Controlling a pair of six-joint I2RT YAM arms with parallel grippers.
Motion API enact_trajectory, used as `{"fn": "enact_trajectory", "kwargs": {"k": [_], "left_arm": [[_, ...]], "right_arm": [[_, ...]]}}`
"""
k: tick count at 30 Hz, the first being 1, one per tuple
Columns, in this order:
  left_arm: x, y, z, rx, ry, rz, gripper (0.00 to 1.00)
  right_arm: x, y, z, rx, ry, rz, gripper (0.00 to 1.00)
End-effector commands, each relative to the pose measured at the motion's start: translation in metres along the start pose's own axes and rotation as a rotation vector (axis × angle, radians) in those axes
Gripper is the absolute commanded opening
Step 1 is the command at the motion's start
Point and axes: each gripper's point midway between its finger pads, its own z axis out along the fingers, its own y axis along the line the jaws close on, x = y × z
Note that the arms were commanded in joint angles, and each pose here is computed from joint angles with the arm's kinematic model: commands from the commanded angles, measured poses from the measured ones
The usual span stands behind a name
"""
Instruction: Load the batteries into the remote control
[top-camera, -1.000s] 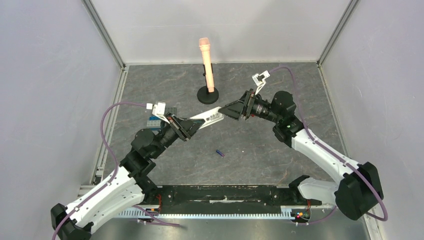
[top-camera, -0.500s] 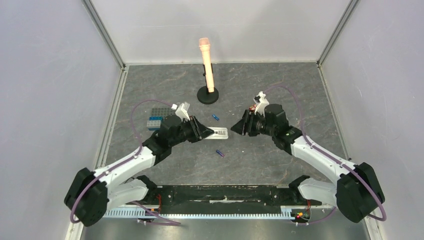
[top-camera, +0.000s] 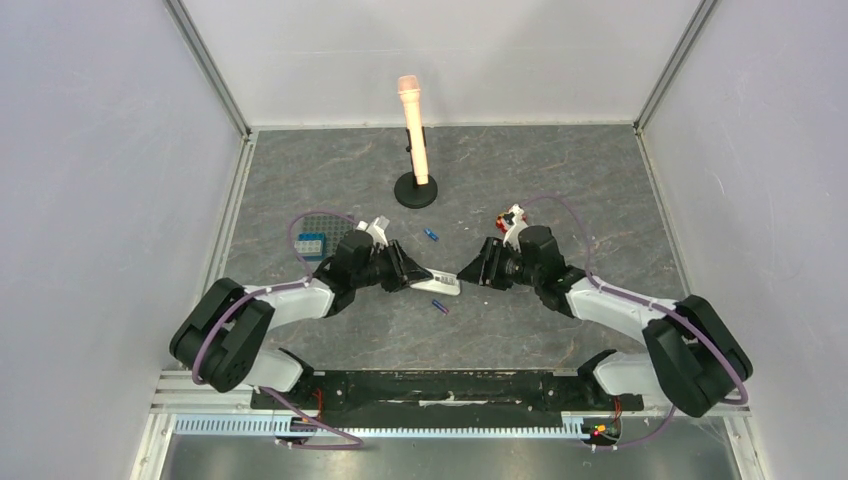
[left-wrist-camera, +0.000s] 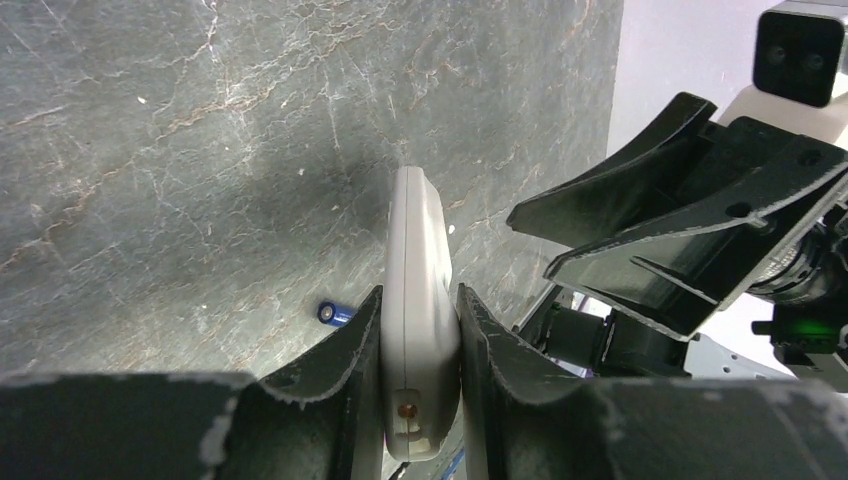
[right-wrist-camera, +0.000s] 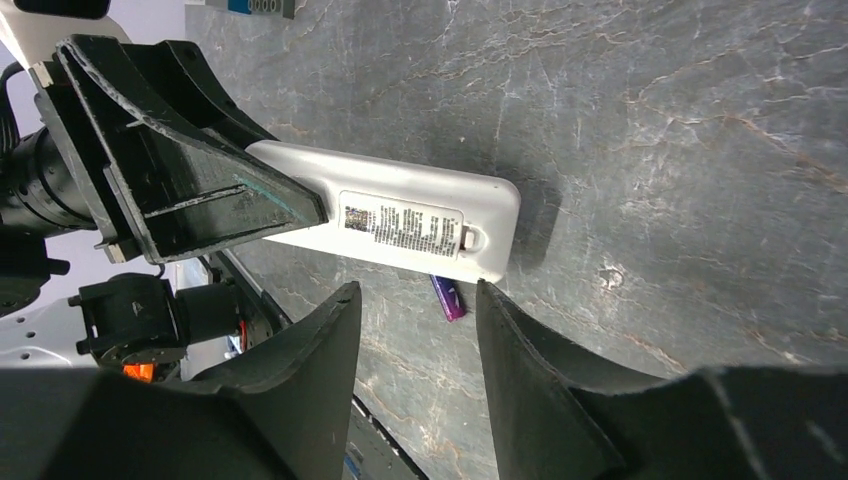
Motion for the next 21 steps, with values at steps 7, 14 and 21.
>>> {"fn": "enact_trajectory", "kwargs": {"k": [7, 14, 21], "left_arm": [[0.0, 0.021, -0.001, -0.063, 0.034, 0.002, 0.02], [0.01, 0.049, 0.002, -0.125, 0.068, -0.012, 0.02], [0.013, 0.059, 0.004, -0.135, 0.074, -0.026, 0.02]], "right_arm": [[-0.003, 0.013, 0.02, -0.078, -0.018, 0.048, 0.36], [0.003, 0.011, 0.032, -0.088, 0.003, 0.074, 0.31], [0.01, 0.006, 0.04, -0.07, 0.029, 0.087, 0.31]]}}
